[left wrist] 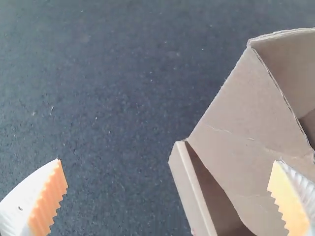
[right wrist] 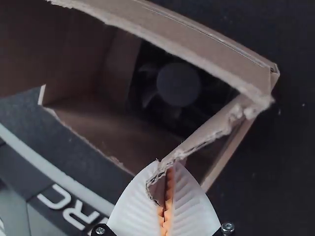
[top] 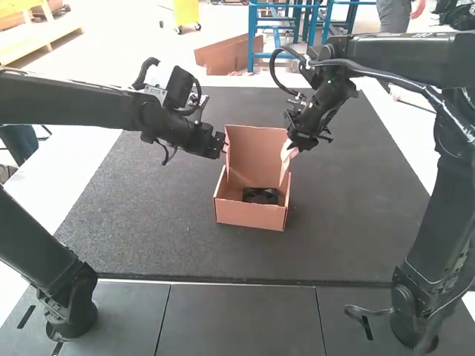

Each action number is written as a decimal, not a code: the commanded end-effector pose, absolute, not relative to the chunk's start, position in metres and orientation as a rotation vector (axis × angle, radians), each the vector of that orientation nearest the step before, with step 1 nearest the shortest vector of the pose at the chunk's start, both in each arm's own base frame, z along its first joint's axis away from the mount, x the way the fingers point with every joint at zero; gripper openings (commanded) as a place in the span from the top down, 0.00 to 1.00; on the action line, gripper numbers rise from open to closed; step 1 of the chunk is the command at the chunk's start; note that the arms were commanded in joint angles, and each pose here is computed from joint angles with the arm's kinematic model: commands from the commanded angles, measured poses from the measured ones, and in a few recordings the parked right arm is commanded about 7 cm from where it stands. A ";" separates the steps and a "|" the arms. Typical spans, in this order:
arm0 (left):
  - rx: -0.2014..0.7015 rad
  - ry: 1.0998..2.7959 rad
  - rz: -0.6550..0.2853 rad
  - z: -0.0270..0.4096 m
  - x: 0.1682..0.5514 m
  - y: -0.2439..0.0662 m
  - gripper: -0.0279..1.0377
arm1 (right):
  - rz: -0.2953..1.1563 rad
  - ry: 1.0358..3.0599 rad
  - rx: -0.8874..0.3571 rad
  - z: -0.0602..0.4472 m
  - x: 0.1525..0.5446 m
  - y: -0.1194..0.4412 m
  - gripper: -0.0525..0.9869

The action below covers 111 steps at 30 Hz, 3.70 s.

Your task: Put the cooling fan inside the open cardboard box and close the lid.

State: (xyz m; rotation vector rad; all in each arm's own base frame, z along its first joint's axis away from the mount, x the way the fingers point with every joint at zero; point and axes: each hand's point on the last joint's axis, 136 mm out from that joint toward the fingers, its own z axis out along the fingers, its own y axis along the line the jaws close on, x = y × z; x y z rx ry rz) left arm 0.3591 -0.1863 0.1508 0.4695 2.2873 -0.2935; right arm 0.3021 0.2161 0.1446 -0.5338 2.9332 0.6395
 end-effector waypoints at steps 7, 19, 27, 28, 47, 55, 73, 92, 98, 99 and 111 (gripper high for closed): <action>0.506 2.274 -0.344 0.150 0.338 -0.193 0.06 | 0.692 2.944 -0.670 0.143 0.264 0.224 0.96; 0.508 2.290 -0.334 0.148 0.317 -0.181 0.06 | 0.636 2.980 -0.754 0.127 0.245 0.222 0.96; 0.501 2.266 -0.333 0.167 0.296 -0.167 0.06 | 0.520 2.981 -0.824 0.117 0.245 0.211 0.96; 0.490 2.238 -0.339 0.178 0.297 -0.166 0.06 | 0.511 2.980 -0.830 0.116 0.245 0.210 0.96; 0.403 2.071 -0.317 0.256 0.346 -0.173 0.06 | 0.463 2.661 -0.593 0.199 0.303 0.189 0.06; 0.472 2.053 -0.338 0.259 0.360 -0.214 0.06 | 0.188 2.357 -0.272 0.243 0.355 0.106 0.06; 0.673 2.109 -0.350 0.222 0.356 -0.286 0.06 | 0.159 2.291 -0.215 0.251 0.327 0.077 0.07; 0.767 2.301 -0.210 0.149 0.329 -0.257 0.06 | 0.400 2.339 -0.227 0.254 0.310 0.105 0.07; 0.816 2.320 -0.191 0.126 0.319 -0.254 0.06 | 0.432 2.356 -0.230 0.251 0.306 0.108 0.07; 0.816 2.315 -0.193 0.125 0.319 -0.254 0.06 | 0.433 2.356 -0.230 0.251 0.305 0.108 0.07; 0.809 2.310 -0.121 0.090 0.328 -0.245 0.06 | 0.456 2.356 -0.233 0.252 0.297 0.109 0.07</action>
